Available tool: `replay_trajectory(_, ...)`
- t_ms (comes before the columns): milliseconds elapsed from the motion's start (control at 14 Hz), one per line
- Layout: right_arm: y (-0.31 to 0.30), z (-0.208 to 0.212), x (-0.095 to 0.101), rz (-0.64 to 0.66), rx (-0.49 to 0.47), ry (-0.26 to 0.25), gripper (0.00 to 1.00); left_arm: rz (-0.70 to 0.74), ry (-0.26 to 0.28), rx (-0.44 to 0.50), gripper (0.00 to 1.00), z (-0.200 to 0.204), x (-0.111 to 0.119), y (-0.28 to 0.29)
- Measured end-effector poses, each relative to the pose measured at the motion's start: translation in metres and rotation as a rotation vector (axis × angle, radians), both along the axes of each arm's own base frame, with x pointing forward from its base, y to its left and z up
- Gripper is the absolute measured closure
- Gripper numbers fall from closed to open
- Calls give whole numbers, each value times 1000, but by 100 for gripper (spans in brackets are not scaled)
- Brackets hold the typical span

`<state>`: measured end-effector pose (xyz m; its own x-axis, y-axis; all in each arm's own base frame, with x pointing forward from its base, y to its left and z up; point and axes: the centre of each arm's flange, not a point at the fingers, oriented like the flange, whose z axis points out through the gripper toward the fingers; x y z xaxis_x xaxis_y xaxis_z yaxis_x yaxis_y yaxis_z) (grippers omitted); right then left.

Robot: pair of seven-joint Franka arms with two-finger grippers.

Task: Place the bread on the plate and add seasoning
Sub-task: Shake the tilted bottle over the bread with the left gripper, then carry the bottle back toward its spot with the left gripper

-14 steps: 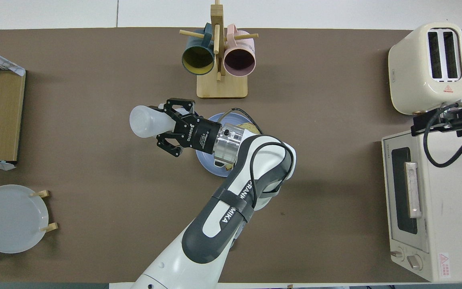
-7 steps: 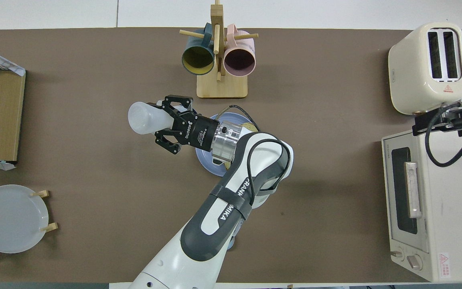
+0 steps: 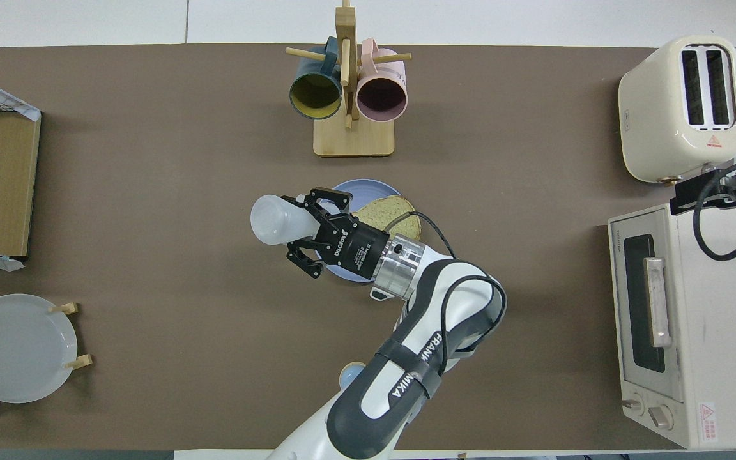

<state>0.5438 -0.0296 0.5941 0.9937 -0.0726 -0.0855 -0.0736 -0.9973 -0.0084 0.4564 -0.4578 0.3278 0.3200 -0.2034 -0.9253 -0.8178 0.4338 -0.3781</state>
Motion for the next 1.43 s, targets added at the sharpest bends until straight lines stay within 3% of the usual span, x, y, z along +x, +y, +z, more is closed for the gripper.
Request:
replay_trajectory(143,0,0,0,0,0,0,0,18,-2,-9,53,-1,32,25)
replay_trajectory(285,0,0,0,0,0,0,0,33,-2,-16,53,-2,50,42)
replay_trajectory(499,0,0,0,0,0,0,0,14,4,-20,53,-3,41,31)
replay_trajectory(855,0,0,0,0,0,0,0,-10,56,-71,53,-9,-11,-12)
replay_trajectory(1140,0,0,0,0,0,0,0,38,46,-195,53,36,1,-2)
replay_trajectory(1425,0,0,0,0,0,0,0,127,19,-415,53,90,27,32)
